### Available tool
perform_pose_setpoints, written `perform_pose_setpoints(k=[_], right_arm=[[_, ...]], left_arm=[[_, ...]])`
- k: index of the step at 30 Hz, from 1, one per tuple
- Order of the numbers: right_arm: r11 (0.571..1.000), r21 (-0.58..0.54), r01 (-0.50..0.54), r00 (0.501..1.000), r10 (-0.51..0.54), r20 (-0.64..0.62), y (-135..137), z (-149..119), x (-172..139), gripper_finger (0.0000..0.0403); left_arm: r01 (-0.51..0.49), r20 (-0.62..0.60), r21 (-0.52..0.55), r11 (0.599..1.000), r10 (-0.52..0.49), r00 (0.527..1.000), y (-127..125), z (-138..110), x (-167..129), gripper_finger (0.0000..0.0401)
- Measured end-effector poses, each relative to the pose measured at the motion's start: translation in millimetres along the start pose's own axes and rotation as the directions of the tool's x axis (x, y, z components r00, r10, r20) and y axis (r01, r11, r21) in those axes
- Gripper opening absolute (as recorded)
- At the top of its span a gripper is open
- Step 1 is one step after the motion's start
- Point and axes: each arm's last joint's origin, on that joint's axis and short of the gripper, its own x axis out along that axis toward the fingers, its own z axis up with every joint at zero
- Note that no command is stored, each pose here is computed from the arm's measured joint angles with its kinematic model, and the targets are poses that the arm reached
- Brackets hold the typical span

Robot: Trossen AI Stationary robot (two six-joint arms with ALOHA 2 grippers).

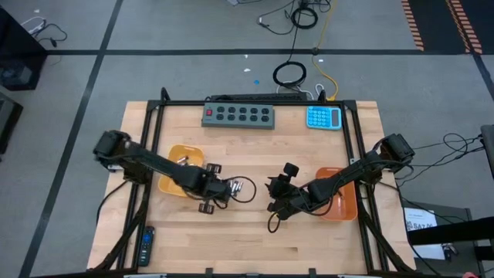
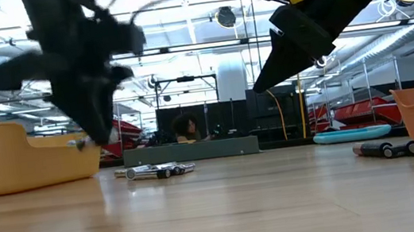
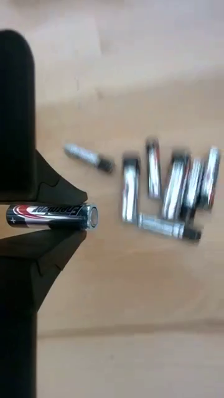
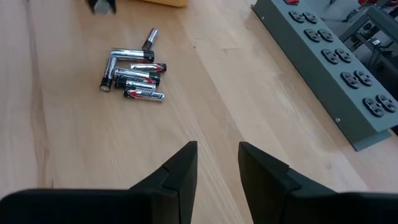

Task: Sort batteries
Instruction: Put the silver battery into the yellow bin

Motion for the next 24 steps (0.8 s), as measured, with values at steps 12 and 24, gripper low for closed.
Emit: perform_pose_setpoints(k=[12, 24], right_arm=[[1.0, -0.01, -0.021, 1.0, 0.021, 0.01, 6, -2, -6, 0.0107], [1.0, -0.011, -0.019, 1.0, 0.019, 0.014, 5, -1, -4, 0.0107]], left_arm=[[-0.063, 0.11, -0.379, 0.923, 0.113, 0.988, 22, -73, -46, 0.0045], [-0.156, 0.032, -0.578, 0.801, 0.214, 0.976, 36, -100, -59, 0.0199]])
